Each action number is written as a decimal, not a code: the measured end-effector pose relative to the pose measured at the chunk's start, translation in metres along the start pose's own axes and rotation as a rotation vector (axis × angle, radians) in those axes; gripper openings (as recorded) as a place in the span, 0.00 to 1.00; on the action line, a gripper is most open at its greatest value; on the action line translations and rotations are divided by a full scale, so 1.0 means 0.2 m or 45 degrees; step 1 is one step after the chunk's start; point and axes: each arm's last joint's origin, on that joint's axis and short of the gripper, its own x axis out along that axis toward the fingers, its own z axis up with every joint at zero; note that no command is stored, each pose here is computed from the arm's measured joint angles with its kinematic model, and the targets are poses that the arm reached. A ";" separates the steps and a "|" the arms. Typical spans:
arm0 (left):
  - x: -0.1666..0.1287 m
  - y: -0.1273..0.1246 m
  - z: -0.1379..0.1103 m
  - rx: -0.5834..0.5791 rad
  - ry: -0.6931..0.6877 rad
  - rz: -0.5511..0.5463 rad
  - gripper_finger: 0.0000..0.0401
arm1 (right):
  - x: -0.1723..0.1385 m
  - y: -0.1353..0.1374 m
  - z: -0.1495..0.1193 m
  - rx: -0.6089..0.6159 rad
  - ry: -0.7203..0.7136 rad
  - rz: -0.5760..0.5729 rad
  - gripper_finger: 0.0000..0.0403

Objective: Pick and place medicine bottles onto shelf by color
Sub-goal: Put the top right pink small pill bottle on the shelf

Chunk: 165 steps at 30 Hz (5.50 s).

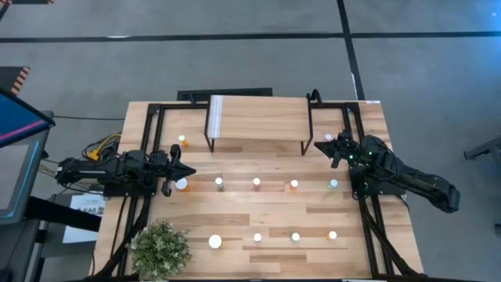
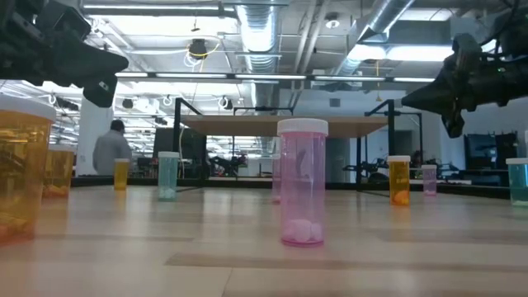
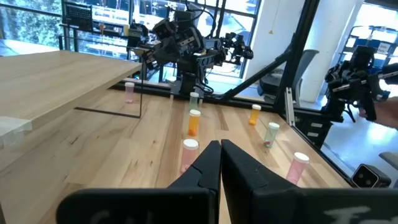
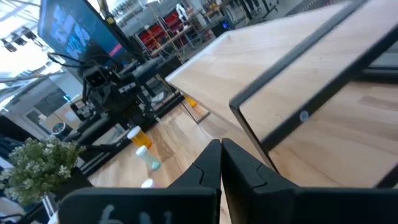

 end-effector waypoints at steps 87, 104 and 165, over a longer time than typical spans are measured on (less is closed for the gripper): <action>0.00 0.00 0.00 0.000 0.000 0.005 0.00 | -0.07 0.32 0.14 -0.411 -0.185 -0.676 0.02; 0.00 0.00 0.00 0.000 0.000 0.005 0.00 | -0.09 0.34 0.01 -0.512 -0.091 -0.659 0.06; 0.00 0.00 0.00 0.000 0.000 0.005 0.00 | 0.18 0.05 -0.07 -0.252 0.239 -1.282 0.60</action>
